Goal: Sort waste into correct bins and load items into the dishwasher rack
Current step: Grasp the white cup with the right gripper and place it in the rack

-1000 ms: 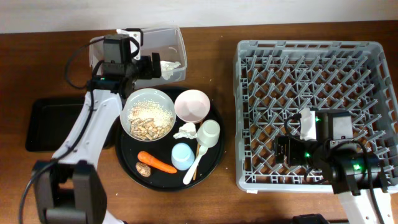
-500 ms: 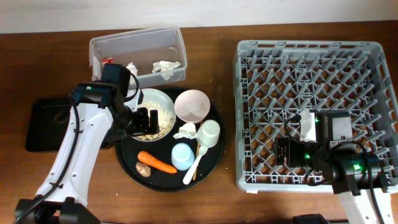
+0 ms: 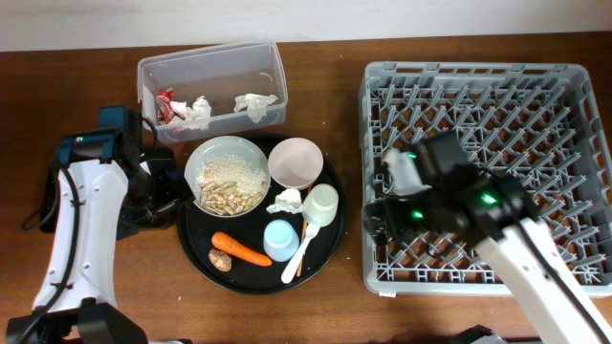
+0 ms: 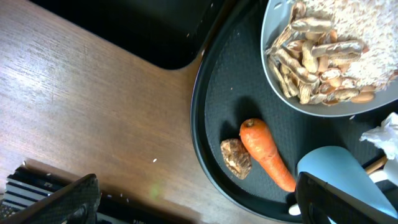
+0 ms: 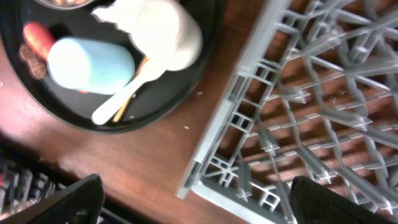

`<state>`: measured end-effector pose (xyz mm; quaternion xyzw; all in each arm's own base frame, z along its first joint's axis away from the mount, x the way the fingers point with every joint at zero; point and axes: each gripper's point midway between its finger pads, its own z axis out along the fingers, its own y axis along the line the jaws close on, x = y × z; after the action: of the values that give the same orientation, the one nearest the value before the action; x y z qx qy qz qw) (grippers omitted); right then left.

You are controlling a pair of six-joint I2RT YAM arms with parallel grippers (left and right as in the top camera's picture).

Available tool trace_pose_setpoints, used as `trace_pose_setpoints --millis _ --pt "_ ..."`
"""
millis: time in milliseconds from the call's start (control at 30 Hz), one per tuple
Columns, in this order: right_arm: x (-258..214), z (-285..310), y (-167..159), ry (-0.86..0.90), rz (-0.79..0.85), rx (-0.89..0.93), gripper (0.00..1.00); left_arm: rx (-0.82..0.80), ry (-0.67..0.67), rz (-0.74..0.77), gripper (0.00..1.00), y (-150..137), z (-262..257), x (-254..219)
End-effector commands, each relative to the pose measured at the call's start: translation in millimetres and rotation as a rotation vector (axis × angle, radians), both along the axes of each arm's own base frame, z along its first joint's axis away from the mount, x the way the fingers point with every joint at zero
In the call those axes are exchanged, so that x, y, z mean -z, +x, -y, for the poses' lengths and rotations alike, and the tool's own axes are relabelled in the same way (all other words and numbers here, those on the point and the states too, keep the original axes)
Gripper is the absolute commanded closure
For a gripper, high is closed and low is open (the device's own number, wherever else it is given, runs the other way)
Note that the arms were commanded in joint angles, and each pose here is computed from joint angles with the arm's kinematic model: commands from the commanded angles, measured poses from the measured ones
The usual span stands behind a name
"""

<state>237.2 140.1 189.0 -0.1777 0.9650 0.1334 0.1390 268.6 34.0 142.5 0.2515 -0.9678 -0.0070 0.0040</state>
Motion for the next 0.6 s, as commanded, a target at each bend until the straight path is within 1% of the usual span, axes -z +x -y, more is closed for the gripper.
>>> trace_pose_setpoints --millis 0,133,233,367,500,533,567 --pt "11 -41 22 -0.053 0.007 -0.098 0.01 -0.024 0.015 0.002 0.0 -1 -3 -1" --pt "43 -76 58 -0.002 0.004 -0.061 0.0 -0.024 0.015 0.002 0.0 -1 -3 -1" --pt "68 -86 69 -0.011 -0.024 -0.067 0.02 -0.024 0.014 0.003 0.0 -1 -3 -1" --pt "103 -93 78 -0.036 -0.072 -0.064 0.02 -0.024 0.014 0.004 0.0 -1 -3 -1" --pt "120 -103 75 -0.045 -0.092 -0.087 0.05 -0.024 0.014 0.006 0.0 0 -3 -1" --pt "123 -109 73 -0.047 -0.093 -0.103 0.07 -0.024 0.014 0.006 0.0 0 -3 -1" --pt "124 -113 72 -0.048 -0.084 -0.115 0.19 -0.024 0.015 0.006 0.0 0 -4 -1"
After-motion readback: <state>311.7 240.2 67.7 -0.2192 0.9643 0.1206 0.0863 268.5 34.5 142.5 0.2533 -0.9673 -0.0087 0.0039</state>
